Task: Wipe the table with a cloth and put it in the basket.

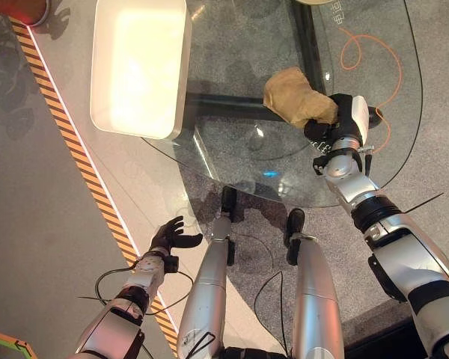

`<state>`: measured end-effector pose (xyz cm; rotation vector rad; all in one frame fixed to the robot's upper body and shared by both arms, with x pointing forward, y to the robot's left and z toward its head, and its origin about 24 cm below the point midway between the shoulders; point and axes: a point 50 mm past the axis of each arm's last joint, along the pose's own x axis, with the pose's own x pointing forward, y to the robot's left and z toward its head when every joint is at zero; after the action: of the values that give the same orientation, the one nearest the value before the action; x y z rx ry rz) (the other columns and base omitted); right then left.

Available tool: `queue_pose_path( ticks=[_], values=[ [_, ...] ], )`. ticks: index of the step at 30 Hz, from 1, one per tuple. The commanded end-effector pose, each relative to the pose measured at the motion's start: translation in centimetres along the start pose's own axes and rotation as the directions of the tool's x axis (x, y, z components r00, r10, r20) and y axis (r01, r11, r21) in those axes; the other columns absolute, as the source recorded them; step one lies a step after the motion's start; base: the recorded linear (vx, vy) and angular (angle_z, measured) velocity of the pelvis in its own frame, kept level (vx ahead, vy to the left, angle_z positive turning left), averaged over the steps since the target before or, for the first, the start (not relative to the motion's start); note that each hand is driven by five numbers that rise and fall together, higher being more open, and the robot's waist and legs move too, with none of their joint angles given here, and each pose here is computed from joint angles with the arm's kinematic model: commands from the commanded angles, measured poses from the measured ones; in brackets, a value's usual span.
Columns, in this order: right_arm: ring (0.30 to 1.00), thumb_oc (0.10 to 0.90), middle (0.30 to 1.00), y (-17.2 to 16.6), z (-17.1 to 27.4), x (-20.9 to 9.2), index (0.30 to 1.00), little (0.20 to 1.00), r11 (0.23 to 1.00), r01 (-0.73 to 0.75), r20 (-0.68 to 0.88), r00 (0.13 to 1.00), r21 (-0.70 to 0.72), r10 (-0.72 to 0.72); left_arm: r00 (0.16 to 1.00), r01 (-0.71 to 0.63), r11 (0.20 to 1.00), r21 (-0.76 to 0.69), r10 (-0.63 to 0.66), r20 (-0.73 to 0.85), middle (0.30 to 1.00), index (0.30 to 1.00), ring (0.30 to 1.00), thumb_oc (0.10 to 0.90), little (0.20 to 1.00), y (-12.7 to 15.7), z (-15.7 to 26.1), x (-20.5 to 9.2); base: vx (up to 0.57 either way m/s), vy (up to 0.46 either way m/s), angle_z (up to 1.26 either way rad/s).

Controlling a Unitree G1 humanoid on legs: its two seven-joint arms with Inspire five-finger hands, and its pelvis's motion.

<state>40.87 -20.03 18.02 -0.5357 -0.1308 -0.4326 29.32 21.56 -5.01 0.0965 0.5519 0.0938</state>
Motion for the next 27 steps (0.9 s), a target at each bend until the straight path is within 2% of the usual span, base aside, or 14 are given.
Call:
queue_pose_path(
  ticks=[1, 6, 10, 15, 20, 25, 27],
  values=[
    [0.300, 0.100, 0.300, -7.5, 0.1, 2.5, 0.300, 0.200, 0.947, 0.307, -0.075, 0.951, 0.097, -0.301, 0.996, -0.070, 0.997, -0.020, 0.069, -0.049, 0.900, 0.900, 0.900, 0.800, 0.900, 2.0, -2.0, -0.6, 0.00, 0.000, 0.00],
    [0.300, 0.100, 0.300, -9.7, -3.0, 2.4, 0.300, 0.200, 0.903, 0.421, -0.229, 0.890, 0.083, -0.394, 0.996, -0.074, 0.997, -0.023, 0.072, -0.048, 0.900, 0.900, 0.900, 0.800, 0.900, 2.1, -2.0, -0.6, 0.00, 0.000, 0.00],
    [0.300, 0.100, 0.300, -12.1, -6.3, 1.6, 0.300, 0.200, 0.838, 0.538, -0.374, 0.798, 0.089, -0.473, 0.996, -0.076, 0.997, -0.022, 0.075, -0.052, 0.900, 0.900, 0.900, 0.800, 0.900, 2.6, -1.9, -0.6, 0.00, 0.000, 0.00],
    [0.300, 0.100, 0.300, -13.6, -9.1, 0.4, 0.300, 0.200, 0.774, 0.622, -0.479, 0.720, 0.123, -0.502, 0.995, -0.090, 0.996, -0.021, 0.089, -0.054, 0.900, 0.900, 0.900, 0.800, 0.900, 3.2, -1.7, -0.6, 0.01, -0.019, 0.00],
    [0.300, 0.100, 0.300, -13.5, -8.4, 0.8, 0.300, 0.200, 0.803, 0.577, -0.398, 0.778, 0.147, -0.486, 0.993, -0.117, 0.991, -0.061, 0.115, -0.029, 0.900, 0.900, 0.900, 0.800, 0.900, 4.0, -0.8, -0.5, 0.00, 0.000, 0.00],
    [0.300, 0.100, 0.300, -12.6, -6.1, 1.6, 0.300, 0.200, 0.835, 0.515, -0.267, 0.847, 0.194, -0.460, 0.982, -0.181, 0.942, -0.283, 0.188, -0.003, 0.900, 0.900, 0.900, 0.800, 0.900, 5.2, 0.1, -0.5, 0.00, 0.000, 0.00],
    [0.300, 0.100, 0.300, -11.6, -4.6, 1.8, 0.300, 0.200, 0.858, 0.461, -0.179, 0.886, 0.227, -0.429, 0.961, -0.242, 0.880, -0.409, 0.277, 0.027, 0.900, 0.900, 0.900, 0.800, 0.900, 6.2, 0.9, -0.6, 0.00, 0.000, 0.00]
  ],
)
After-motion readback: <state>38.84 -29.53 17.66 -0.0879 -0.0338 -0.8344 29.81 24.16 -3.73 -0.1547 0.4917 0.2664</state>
